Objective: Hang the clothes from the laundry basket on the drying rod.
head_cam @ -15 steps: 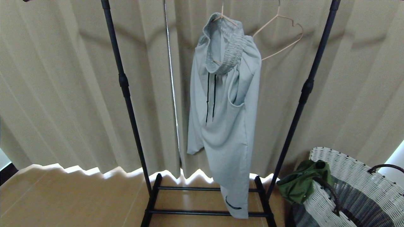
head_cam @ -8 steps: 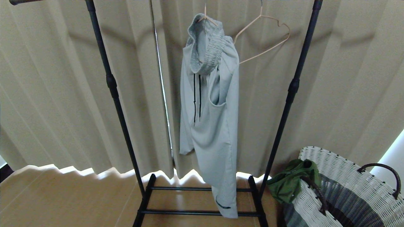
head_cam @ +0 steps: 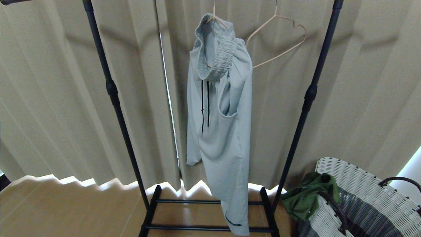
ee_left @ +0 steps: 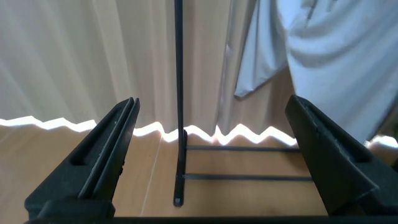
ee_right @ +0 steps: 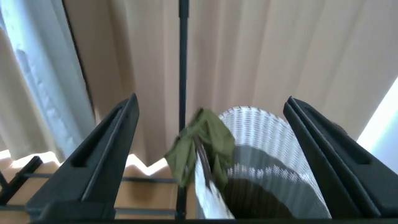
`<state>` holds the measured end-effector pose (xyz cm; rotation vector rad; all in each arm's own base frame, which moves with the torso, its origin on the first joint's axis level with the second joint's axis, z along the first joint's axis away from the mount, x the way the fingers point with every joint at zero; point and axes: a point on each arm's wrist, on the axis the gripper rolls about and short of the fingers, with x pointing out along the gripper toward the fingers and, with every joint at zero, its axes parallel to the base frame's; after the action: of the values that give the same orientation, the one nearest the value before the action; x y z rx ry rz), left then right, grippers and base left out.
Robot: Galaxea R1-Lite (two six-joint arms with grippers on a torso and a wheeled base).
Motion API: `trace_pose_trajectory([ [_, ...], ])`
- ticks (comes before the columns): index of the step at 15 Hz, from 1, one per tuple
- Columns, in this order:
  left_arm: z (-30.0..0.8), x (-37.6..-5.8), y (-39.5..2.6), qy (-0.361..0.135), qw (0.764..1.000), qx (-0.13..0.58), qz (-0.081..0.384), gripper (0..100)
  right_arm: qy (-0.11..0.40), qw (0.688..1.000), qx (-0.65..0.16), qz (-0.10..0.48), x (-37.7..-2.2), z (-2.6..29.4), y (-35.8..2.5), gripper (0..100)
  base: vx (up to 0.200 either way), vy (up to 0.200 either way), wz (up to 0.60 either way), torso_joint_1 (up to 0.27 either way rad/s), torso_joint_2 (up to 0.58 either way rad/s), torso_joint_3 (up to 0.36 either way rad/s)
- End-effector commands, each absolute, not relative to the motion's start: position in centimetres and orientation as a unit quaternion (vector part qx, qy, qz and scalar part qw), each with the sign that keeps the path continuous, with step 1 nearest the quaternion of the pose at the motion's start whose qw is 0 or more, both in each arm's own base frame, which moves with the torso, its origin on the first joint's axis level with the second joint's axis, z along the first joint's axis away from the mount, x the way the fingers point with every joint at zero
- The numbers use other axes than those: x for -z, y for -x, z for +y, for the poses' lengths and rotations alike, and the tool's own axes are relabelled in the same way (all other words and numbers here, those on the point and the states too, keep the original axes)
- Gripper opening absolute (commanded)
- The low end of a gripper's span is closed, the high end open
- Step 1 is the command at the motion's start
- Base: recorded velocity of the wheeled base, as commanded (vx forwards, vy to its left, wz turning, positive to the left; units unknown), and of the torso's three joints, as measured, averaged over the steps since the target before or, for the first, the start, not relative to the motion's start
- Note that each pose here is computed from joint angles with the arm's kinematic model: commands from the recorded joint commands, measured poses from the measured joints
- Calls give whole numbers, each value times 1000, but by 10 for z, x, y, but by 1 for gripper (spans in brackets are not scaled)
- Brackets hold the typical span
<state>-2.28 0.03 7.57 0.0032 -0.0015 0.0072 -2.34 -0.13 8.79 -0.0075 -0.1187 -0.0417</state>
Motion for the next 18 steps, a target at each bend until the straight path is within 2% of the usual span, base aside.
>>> trace_pose_trajectory([
  [1,0,-76,23,-2,1000,-4,-1,100,4,998,21,-60,-88,-1,23,100,200,0,0,2,2,7],
  [5,0,-76,23,-2,1000,-4,-1,100,8,999,21,-50,-86,-1,23,100,200,0,0,2,4,6],
  [8,0,-76,23,-2,1000,-4,-2,100,21,1000,10,15,-81,-1,23,100,200,0,0,2,-1,1],
  [9,0,-76,23,-2,1000,-4,-1,100,21,999,8,22,-82,-1,23,100,0,0,0,0,0,0],
  [10,0,-76,23,-2,1000,-4,-2,100,34,997,-12,70,-97,-2,20,100,0,0,0,0,0,0],
  [14,0,-76,23,0,1000,-5,-2,100,52,979,-29,193,-128,0,-16,100,0,0,0,0,0,0],
  [16,0,-76,23,1,1000,-6,-2,100,71,952,-29,295,-131,3,-51,100,0,0,0,0,0,0],
  [17,0,-76,23,1,1000,-6,-2,100,77,947,-29,311,-130,3,-56,100,0,0,0,0,0,0],
  [18,0,-76,23,1,1000,-6,-2,100,101,929,-23,355,-127,3,-70,100,0,0,0,0,0,0],
])
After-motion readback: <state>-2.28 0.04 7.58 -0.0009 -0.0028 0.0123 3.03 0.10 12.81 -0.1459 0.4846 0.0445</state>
